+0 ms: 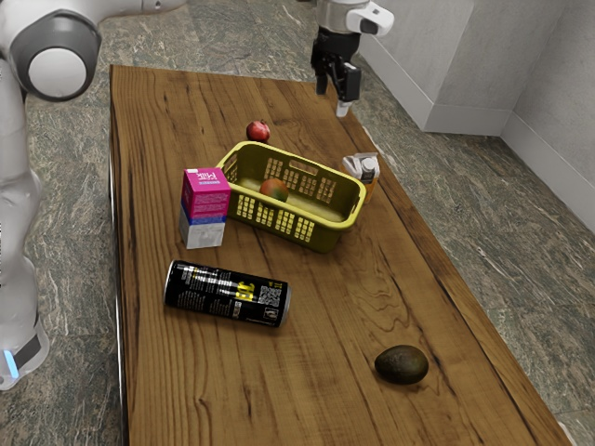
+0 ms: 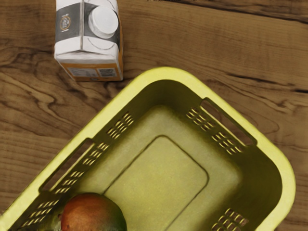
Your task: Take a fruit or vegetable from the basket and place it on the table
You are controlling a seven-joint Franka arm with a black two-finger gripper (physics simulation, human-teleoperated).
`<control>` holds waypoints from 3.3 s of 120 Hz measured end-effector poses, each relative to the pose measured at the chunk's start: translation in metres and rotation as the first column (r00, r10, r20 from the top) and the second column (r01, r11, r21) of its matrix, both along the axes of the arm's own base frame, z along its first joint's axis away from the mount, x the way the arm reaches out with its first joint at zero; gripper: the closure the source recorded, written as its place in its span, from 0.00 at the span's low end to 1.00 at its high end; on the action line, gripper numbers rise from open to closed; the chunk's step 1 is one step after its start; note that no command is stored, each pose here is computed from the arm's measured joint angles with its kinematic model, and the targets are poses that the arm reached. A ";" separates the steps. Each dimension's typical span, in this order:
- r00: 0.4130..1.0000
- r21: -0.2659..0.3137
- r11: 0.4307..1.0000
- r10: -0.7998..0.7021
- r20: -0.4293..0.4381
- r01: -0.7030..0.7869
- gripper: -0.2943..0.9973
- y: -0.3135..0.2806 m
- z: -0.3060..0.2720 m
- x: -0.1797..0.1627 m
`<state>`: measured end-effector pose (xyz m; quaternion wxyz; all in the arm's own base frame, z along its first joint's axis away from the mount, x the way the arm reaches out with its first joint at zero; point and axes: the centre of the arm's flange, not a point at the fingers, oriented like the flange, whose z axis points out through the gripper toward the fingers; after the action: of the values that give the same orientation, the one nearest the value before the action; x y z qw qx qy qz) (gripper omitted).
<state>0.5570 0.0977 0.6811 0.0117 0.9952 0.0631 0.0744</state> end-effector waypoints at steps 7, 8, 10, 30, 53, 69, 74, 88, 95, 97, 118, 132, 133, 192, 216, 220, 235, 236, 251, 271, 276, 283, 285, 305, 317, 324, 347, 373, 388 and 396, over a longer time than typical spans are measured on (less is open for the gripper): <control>1.000 0.000 1.000 0.030 0.002 -0.030 0.23 0.020 0.000 -0.004; 0.999 0.000 0.999 0.033 0.002 -0.033 0.23 0.022 0.000 -0.004; 0.999 0.000 0.999 0.039 0.003 -0.039 0.23 0.026 0.001 -0.005; 0.999 0.004 0.999 0.050 0.005 -0.050 0.23 0.040 0.001 -0.008; 1.000 0.003 1.000 -0.017 0.005 0.017 0.23 0.004 0.000 0.000; 1.000 -0.015 1.000 0.009 -0.001 -0.009 0.23 -0.022 -0.001 0.004; 0.999 -0.022 0.999 0.041 -0.007 -0.041 0.23 -0.025 -0.001 0.004; 0.985 -0.040 0.984 0.173 -0.024 -0.174 0.23 -0.020 -0.002 0.002; 0.967 -0.047 0.966 0.251 -0.031 -0.253 0.23 -0.012 -0.003 0.001; 0.961 -0.048 0.960 0.273 -0.032 -0.275 0.23 -0.009 -0.003 0.001; 0.876 -0.058 0.874 0.480 -0.051 -0.482 0.23 0.028 -0.007 -0.005; 0.820 -0.050 0.819 0.568 -0.070 -0.571 0.23 0.039 -0.015 -0.003; 0.817 -0.050 0.816 0.572 -0.071 -0.575 0.23 0.039 -0.015 -0.003; 0.694 -0.012 0.703 0.698 -0.176 -0.711 0.23 0.018 -0.097 0.002; 0.656 -0.034 0.663 0.730 -0.192 -0.748 0.23 0.024 -0.155 -0.030; 0.653 -0.037 0.659 0.734 -0.187 -0.751 0.23 0.024 -0.160 -0.031; 0.648 -0.040 0.652 0.743 -0.170 -0.758 0.23 0.019 -0.176 -0.032; 0.647 -0.040 0.651 0.743 -0.168 -0.758 0.23 0.019 -0.176 -0.031; 0.642 -0.039 0.643 0.755 -0.135 -0.765 0.23 0.022 -0.177 -0.029; 0.635 -0.030 0.636 0.764 -0.110 -0.771 0.23 0.025 -0.180 -0.027; 0.630 -0.027 0.631 0.769 -0.108 -0.775 0.23 0.028 -0.182 -0.028; 0.620 -0.021 0.622 0.777 -0.108 -0.783 0.23 0.034 -0.185 -0.028; 0.617 -0.018 0.619 0.780 -0.108 -0.786 0.23 0.035 -0.186 -0.028; 0.598 0.004 0.602 0.793 -0.113 -0.798 0.23 0.043 -0.199 -0.025; 0.595 0.016 0.601 0.795 -0.116 -0.799 0.23 0.042 -0.206 -0.023; 0.596 0.019 0.602 0.794 -0.118 -0.799 0.23 0.041 -0.207 -0.022; 0.596 0.027 0.603 0.794 -0.122 -0.798 0.23 0.042 -0.212 -0.029; 0.573 0.036 0.580 0.810 -0.123 -0.814 0.23 0.057 -0.223 -0.034; 0.569 0.037 0.576 0.814 -0.121 -0.817 0.23 0.060 -0.227 -0.034; 0.569 0.037 0.576 0.814 -0.118 -0.816 0.23 0.060 -0.229 -0.033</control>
<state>0.5242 0.1578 0.4520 -0.0168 0.8568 0.5152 0.0099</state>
